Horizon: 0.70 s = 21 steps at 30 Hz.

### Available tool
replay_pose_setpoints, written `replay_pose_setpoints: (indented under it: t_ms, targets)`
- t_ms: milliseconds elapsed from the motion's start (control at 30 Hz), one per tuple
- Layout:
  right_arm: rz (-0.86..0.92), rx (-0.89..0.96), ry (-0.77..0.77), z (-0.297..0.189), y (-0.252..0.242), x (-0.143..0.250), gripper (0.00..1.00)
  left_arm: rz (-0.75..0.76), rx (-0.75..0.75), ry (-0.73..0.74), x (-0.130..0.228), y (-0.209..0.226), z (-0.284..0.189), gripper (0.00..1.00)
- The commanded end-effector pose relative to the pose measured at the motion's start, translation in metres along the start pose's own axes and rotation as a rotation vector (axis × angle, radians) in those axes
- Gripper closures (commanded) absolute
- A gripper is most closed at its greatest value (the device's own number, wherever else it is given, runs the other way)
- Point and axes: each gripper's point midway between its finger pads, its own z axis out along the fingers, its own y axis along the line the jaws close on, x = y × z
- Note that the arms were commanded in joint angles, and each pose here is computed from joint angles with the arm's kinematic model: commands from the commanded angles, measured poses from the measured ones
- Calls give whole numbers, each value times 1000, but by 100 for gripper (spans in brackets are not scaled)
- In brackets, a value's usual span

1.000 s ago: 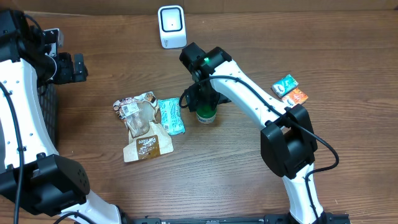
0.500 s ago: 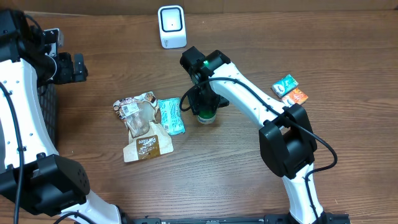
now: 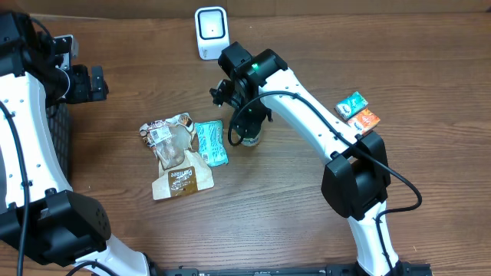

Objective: Scan the item barcode

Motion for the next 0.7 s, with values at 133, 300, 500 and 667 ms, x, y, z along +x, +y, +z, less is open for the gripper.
replay_pose_setpoints:
  t_ms: [133, 300, 500, 667]
  targets:
    - [-329, 17, -33, -15, 0, -5, 26, 13, 0, -3, -1, 0, -1, 0]
    - [-316, -2, -53, -15, 4, -8, 27, 13, 0, -3, -1, 0, -1, 0]
    - [-87, -51, -78, -16, 12, -13, 17, 13, 0, -3, -1, 0, -1, 0]
    - [50, -67, -89, -16, 13, -16, 0, 13, 0, -3, -1, 0, -1, 1]
